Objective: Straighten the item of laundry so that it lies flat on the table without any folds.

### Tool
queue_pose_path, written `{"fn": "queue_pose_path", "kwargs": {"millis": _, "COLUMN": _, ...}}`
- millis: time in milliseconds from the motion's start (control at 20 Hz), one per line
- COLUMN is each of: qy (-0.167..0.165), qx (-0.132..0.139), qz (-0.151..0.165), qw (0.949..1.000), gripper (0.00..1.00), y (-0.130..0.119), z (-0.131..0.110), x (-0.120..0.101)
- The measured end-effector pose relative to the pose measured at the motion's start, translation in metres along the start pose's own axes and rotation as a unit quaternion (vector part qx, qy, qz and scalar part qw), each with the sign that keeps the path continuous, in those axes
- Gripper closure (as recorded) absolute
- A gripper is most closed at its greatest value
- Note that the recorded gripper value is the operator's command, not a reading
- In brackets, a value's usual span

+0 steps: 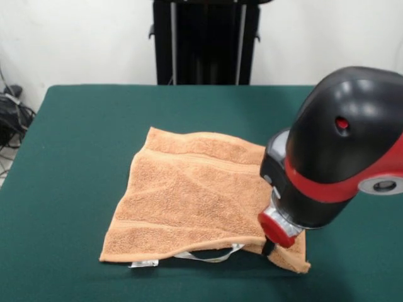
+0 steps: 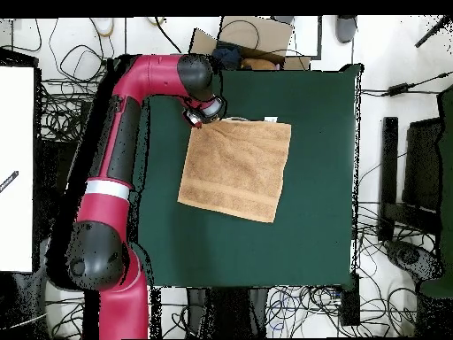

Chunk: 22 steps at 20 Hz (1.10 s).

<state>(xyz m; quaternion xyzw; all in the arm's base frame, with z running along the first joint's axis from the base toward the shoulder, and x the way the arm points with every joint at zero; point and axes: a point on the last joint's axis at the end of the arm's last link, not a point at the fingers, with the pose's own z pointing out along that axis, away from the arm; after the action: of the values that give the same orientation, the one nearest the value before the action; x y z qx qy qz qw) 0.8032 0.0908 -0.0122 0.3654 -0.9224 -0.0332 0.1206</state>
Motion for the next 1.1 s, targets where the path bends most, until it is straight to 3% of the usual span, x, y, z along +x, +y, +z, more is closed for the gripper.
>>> {"fn": "queue_pose_path", "kwargs": {"millis": 300, "qy": -0.029, "qx": 0.046, "qz": 0.008, "qw": 0.9985, "gripper": 0.00, "y": 0.014, "z": -0.018, "x": -0.008}}
{"fn": "queue_pose_path", "kwargs": {"millis": 450, "qy": -0.058, "qx": 0.087, "qz": 0.015, "qw": 0.9944, "gripper": 0.00, "y": 0.021, "z": -0.040, "x": -0.011}}
{"fn": "queue_pose_path", "kwargs": {"millis": 650, "qy": -0.081, "qx": 0.117, "qz": 0.014, "qw": 0.9897, "gripper": 0.00, "y": 0.027, "z": -0.060, "x": -0.008}}
{"fn": "queue_pose_path", "kwargs": {"millis": 850, "qy": -0.098, "qx": 0.151, "qz": -0.012, "qw": 0.9836, "gripper": 0.00, "y": 0.031, "z": -0.085, "x": 0.009}}
{"fn": "queue_pose_path", "kwargs": {"millis": 1100, "qy": -0.102, "qx": 0.173, "qz": -0.045, "qw": 0.9785, "gripper": 0.00, "y": 0.028, "z": -0.097, "x": 0.029}}
